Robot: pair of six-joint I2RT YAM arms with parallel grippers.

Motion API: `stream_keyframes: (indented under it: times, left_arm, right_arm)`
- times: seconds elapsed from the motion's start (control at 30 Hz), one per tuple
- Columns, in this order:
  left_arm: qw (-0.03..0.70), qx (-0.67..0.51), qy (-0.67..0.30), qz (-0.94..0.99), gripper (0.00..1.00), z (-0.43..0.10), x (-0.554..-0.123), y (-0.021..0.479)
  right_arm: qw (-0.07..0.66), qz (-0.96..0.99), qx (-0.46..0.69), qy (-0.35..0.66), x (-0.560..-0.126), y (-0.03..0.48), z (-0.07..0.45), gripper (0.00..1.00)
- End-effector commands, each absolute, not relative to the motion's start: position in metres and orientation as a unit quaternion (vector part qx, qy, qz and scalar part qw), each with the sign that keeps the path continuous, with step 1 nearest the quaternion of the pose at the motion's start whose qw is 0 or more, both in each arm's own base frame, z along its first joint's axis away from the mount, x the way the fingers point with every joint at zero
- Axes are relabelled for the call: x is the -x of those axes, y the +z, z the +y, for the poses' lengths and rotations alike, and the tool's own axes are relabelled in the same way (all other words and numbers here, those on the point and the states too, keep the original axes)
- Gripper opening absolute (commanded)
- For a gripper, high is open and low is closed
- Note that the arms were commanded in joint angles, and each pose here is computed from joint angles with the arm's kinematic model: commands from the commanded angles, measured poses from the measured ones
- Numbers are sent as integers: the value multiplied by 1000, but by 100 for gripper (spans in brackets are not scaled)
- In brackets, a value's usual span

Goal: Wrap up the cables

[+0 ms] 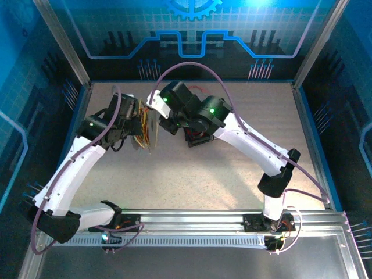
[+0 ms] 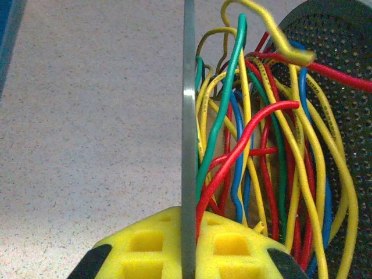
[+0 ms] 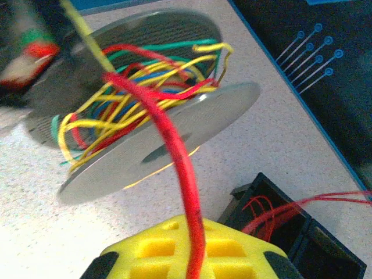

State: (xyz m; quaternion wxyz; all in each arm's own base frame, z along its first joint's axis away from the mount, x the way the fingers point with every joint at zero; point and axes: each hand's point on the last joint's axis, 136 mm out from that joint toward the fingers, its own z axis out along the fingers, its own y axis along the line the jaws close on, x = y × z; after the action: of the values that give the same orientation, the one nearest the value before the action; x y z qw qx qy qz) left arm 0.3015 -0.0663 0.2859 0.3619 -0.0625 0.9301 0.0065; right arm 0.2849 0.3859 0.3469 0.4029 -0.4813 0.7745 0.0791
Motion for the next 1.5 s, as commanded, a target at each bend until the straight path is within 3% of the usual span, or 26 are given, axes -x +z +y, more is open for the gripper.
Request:
stream_keyframes:
  times: [0.0, 0.27, 0.5, 0.87, 1.1, 1.47]
  left_arm:
    - [435, 153, -4, 887, 0, -41, -322, 328]
    - [461, 258, -43, 848, 0, -5, -337, 345]
    - [479, 295, -112, 819, 0, -3, -354, 374]
    - [464, 275, -269, 798, 0, -17, -353, 424]
    - [444, 237, -376, 778, 0, -33, -338, 455]
    - [425, 199, -453, 758, 0, -49, -320, 471]
  right_arm:
    - [364, 773, 504, 130, -231, 355, 388, 0]
    - [265, 783, 509, 240, -153, 299, 424, 0]
    - [246, 811, 458, 267, -143, 233, 447, 0]
    - [275, 866, 339, 243, -224, 125, 402, 0]
    - [284, 873, 316, 238, -264, 88, 387, 0]
    - [261, 898, 244, 257, -306, 47, 360, 0]
